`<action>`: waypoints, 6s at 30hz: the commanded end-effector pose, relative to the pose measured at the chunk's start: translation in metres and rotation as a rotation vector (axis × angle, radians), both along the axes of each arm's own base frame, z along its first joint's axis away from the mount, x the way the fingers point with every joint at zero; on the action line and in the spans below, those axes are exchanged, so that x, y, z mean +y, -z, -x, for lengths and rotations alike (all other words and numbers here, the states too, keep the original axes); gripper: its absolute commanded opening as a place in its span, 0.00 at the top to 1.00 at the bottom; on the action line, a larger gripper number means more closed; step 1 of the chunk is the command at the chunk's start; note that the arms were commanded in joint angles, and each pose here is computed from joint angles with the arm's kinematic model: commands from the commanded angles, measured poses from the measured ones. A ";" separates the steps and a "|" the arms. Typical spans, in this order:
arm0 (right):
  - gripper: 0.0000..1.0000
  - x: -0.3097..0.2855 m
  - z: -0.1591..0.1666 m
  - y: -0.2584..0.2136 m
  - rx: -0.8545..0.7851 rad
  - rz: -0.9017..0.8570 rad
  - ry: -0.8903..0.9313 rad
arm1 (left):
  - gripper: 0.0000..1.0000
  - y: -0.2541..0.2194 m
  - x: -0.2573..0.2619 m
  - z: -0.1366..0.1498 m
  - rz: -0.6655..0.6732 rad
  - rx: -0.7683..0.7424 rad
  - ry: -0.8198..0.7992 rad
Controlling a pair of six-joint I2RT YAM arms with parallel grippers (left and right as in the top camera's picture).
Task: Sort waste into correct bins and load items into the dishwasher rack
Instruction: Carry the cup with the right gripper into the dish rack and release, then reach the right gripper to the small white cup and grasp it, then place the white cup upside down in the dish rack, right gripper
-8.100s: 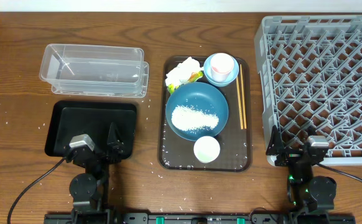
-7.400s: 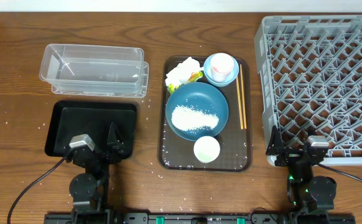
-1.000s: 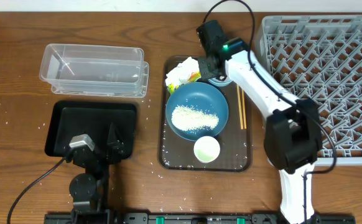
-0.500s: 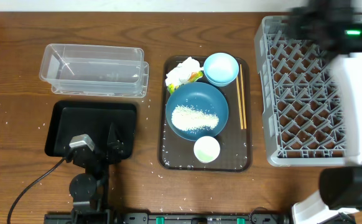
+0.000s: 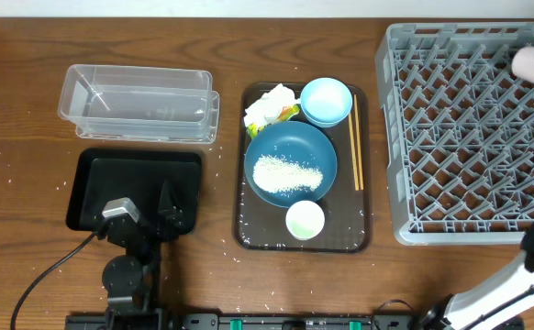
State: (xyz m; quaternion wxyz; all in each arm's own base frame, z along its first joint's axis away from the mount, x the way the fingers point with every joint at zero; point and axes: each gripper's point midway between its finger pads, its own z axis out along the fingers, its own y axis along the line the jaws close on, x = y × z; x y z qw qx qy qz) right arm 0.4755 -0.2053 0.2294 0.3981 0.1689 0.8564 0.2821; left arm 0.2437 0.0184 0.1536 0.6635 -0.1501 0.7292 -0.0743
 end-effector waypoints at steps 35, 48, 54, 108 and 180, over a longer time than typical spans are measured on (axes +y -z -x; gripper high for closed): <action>0.86 -0.100 0.091 0.100 0.215 -0.465 0.253 | 0.05 0.018 0.001 0.001 -0.017 0.051 -0.005; 0.57 -0.120 0.133 -0.017 0.248 -0.106 0.602 | 0.05 0.018 0.001 0.001 -0.017 0.051 -0.005; 0.59 -0.080 0.113 -0.051 0.187 -0.093 0.537 | 0.05 0.018 0.001 0.001 -0.017 0.051 -0.005; 0.49 0.469 0.275 0.143 0.794 0.736 -0.736 | 0.05 0.018 0.001 0.001 -0.017 0.051 -0.005; 0.99 0.063 -0.066 0.041 -0.014 -0.313 -0.156 | 0.05 0.018 0.001 0.001 -0.017 0.051 -0.005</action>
